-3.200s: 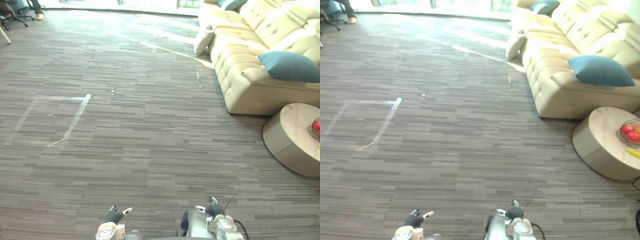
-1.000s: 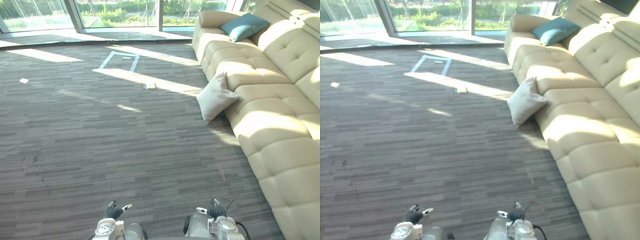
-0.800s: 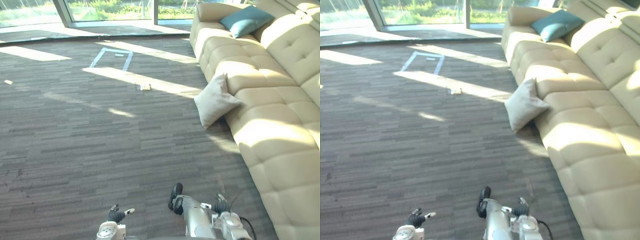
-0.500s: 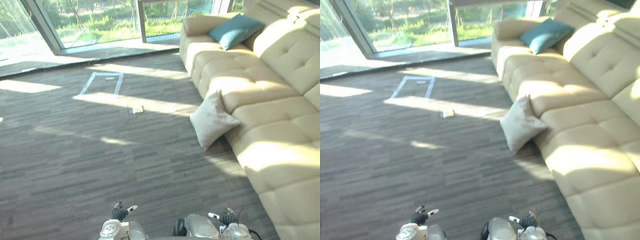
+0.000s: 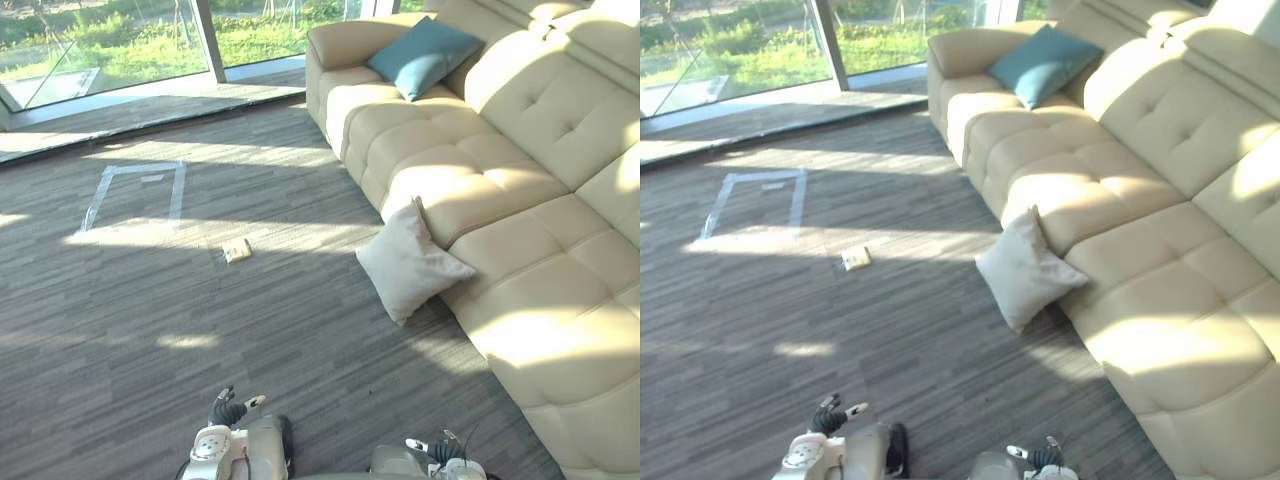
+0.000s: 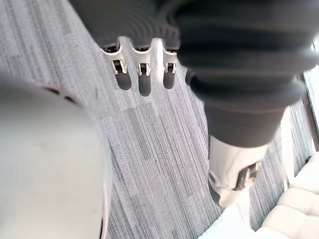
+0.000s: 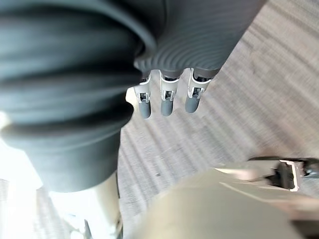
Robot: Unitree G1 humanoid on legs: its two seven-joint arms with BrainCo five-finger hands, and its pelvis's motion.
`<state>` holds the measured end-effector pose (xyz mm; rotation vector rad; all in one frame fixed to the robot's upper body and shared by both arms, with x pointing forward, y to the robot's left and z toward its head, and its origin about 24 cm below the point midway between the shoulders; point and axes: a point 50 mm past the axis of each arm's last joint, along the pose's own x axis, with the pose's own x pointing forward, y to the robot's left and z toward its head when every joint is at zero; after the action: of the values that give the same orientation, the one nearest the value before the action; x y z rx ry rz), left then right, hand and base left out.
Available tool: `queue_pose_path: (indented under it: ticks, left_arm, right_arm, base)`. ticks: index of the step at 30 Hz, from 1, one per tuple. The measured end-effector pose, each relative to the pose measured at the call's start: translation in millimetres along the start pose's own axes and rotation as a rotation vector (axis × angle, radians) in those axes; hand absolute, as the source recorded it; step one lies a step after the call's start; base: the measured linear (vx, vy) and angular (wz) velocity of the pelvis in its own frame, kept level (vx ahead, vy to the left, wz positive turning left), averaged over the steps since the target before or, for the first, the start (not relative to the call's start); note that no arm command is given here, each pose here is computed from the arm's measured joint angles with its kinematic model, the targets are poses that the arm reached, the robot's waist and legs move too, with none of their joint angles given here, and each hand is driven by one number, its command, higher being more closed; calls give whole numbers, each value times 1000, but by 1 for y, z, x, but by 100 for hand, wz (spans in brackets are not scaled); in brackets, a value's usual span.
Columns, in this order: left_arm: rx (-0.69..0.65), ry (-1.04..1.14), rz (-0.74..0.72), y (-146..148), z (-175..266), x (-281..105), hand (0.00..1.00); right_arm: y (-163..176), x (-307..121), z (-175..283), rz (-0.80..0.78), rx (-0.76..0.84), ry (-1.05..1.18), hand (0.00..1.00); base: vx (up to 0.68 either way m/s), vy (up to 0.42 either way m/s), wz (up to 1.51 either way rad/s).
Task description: Pick up cushions and gather them together orderly.
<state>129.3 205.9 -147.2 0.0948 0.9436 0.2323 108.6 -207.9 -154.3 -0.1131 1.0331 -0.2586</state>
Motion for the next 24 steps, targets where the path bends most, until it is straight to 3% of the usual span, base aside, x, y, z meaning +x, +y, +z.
queue_pose_path:
  ticks: [6,13,24]
  left_arm:
    - [10,43,-20,-5,-13,-4,0]
    - [-24,7,-102,-37,-1,-4,0]
    - [-80,-65,-85,-36,15,-4,0]
  right_arm:
    - [-4,2,16,-3,-9,-59,0]
    - [-20,-1,2,-52,14,-20,0]
    - [-16,-5,-2,-62,41,-19,0]
  base:
    - [502,-47,-37]
    - [478,-134,-24]
    - [251,60,-75]
